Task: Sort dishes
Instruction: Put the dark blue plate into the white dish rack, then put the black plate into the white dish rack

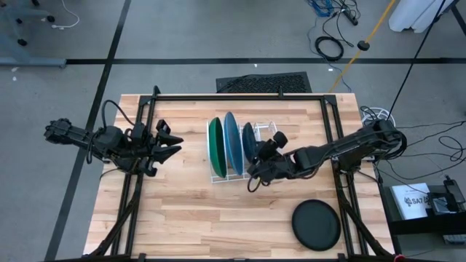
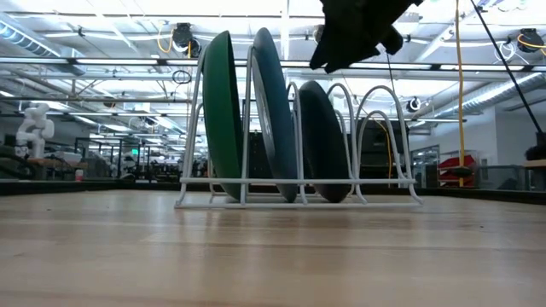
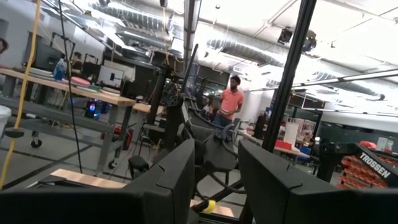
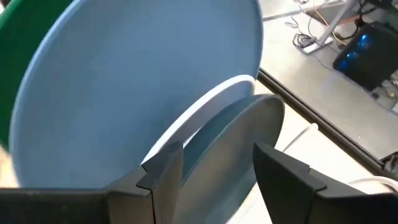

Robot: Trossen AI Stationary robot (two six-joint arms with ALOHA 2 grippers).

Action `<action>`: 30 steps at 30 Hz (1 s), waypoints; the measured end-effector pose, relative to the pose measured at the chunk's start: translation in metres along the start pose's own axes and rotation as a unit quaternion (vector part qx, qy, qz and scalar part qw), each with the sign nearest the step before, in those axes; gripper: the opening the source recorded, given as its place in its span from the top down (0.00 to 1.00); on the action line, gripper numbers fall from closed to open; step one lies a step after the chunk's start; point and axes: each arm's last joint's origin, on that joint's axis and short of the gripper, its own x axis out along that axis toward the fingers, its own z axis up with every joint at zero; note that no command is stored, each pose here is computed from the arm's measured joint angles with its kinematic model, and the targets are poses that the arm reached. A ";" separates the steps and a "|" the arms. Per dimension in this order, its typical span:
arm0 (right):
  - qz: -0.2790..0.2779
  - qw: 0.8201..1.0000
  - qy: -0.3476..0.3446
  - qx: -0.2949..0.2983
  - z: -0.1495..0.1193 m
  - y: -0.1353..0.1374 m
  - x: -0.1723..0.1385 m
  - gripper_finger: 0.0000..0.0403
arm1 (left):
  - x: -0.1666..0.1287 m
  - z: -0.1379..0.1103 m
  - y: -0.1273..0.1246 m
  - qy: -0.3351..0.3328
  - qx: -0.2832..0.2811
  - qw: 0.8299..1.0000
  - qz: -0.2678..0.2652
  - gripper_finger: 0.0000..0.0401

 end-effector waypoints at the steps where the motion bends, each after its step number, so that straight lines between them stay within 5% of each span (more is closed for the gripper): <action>1: 0.001 1.000 0.001 -0.007 -0.001 0.000 -0.002 0.53 | 0.000 0.000 0.000 0.001 0.000 1.000 0.000 0.66; 9: 0.044 0.997 -0.020 -0.059 0.003 0.003 -0.031 0.53 | 0.000 -0.001 0.000 0.006 0.002 1.000 0.001 0.66; 15: 0.202 0.969 -0.009 -0.139 -0.011 0.020 -0.086 0.53 | 0.000 -0.001 0.000 0.006 0.002 1.000 0.001 0.66; 19: 0.259 0.955 0.090 -0.116 -0.041 0.025 -0.115 0.53 | 0.000 -0.001 0.000 0.006 0.002 1.000 0.001 0.66; 30: 0.233 0.902 0.360 -0.040 -0.121 0.039 -0.164 0.53 | 0.001 -0.002 0.000 0.008 0.004 1.000 0.001 0.66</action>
